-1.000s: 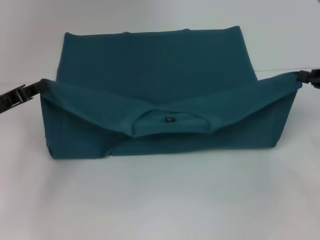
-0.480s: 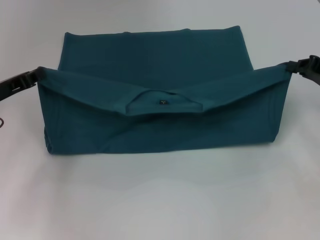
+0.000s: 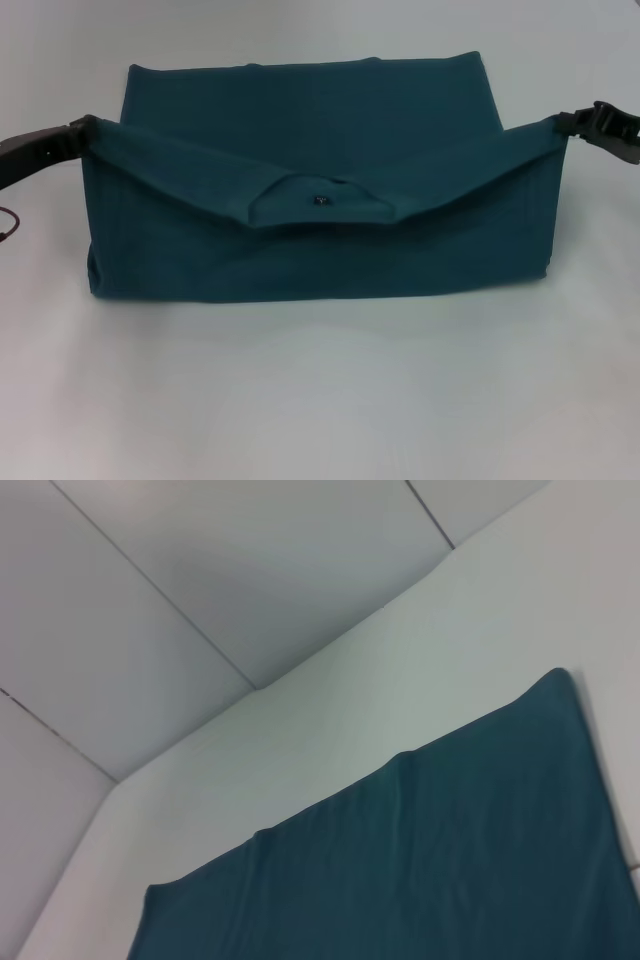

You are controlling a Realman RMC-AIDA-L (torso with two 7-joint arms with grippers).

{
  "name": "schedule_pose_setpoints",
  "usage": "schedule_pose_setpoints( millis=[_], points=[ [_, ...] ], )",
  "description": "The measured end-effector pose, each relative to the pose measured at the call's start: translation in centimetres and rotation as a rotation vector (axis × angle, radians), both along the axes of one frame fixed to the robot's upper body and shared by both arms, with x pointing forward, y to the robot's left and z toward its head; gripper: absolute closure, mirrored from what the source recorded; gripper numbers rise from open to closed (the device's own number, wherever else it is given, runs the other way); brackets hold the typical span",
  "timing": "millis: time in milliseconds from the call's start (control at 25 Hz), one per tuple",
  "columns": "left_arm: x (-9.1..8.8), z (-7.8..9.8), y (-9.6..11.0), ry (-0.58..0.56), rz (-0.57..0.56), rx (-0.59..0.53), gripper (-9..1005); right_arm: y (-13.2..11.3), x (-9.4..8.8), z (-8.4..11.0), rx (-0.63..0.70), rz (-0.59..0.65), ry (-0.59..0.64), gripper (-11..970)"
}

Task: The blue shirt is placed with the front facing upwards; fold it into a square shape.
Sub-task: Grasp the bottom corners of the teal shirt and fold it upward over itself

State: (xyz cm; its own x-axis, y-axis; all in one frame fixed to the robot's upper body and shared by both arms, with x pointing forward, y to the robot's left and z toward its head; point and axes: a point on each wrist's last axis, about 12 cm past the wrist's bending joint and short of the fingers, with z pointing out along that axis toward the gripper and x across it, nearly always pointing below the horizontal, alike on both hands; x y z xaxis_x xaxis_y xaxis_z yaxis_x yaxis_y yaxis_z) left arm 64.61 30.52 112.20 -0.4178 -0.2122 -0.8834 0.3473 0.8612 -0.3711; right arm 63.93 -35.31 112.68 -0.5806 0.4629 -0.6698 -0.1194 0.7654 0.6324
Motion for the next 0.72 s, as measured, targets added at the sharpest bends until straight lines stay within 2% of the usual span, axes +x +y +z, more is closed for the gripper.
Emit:
schedule_pose_setpoints(
  millis=[400, 720],
  points=[
    [0.9, -0.3, -0.6, -0.009, 0.021, 0.058, 970, 0.3, 0.5, -0.3, -0.037, -0.04, -0.022, 930],
    [1.3, -1.0, -1.4, -0.01, 0.029, 0.119, 967, 1.1, 0.8, -1.3, -0.066, -0.05, 0.002, 925]
  ],
)
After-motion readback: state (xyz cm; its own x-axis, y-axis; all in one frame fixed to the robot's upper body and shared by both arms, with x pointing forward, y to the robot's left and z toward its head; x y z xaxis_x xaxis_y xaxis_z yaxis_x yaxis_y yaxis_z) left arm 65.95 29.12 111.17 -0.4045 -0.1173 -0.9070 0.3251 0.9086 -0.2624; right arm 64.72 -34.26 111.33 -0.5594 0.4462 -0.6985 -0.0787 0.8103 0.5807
